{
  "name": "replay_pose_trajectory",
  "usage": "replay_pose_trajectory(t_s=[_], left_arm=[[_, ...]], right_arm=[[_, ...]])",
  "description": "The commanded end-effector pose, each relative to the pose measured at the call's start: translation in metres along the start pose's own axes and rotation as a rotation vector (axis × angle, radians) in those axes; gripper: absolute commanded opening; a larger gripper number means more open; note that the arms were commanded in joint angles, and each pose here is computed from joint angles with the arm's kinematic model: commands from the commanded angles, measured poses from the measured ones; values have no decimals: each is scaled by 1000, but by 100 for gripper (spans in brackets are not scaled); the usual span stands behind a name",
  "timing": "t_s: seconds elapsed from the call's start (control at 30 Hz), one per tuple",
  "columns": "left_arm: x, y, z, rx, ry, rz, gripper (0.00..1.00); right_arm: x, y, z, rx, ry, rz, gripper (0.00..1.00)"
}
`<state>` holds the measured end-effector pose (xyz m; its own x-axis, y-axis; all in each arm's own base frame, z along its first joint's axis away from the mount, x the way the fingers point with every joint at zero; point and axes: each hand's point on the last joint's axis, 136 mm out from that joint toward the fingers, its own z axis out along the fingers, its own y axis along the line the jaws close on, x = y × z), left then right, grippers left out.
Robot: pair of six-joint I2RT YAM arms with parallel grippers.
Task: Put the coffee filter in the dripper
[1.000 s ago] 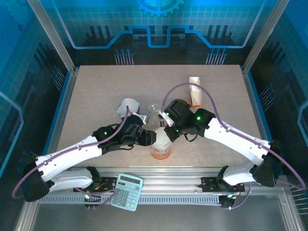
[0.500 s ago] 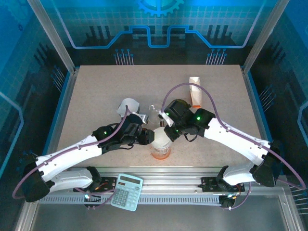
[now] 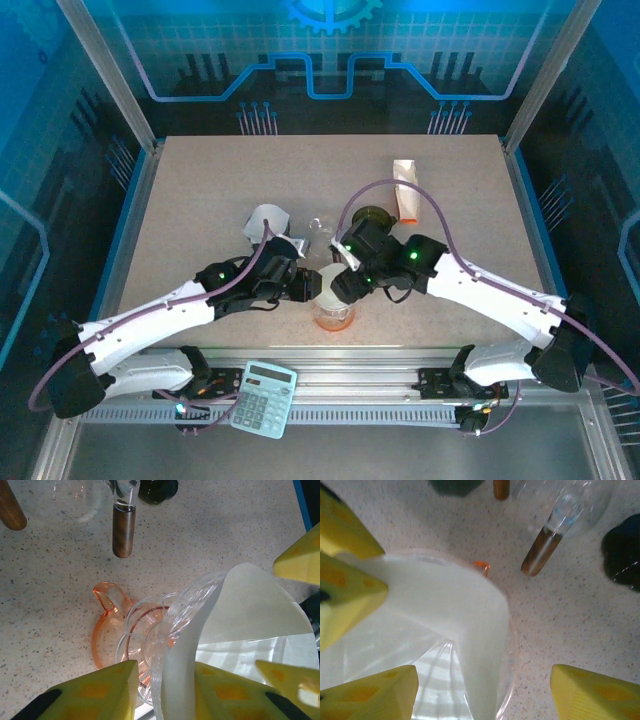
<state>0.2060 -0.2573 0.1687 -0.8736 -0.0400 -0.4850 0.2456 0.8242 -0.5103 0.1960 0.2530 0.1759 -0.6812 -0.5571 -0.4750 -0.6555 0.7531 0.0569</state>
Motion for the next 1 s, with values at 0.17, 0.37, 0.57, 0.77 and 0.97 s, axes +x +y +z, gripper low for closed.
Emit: replay_pose_trajectory(t_s=[0.17,0.37,0.57,0.77,0.97], left_arm=[[6,3,4,7,23,-13,31],[6,3,4,7,23,-14,32],[6,3,4,6,23,-13,32],[6,3,4,9,21,-12,32],[5,0,5,18,21,-12,31]], right_arm=[[16,1,9,23,29,10,71],[5,0,7,35,0,12,75],[-27,-4,-2,42,-90,49,80],[-20,-4,21,36,-5,48,80],[-1,-7,36,48,34,64,80]])
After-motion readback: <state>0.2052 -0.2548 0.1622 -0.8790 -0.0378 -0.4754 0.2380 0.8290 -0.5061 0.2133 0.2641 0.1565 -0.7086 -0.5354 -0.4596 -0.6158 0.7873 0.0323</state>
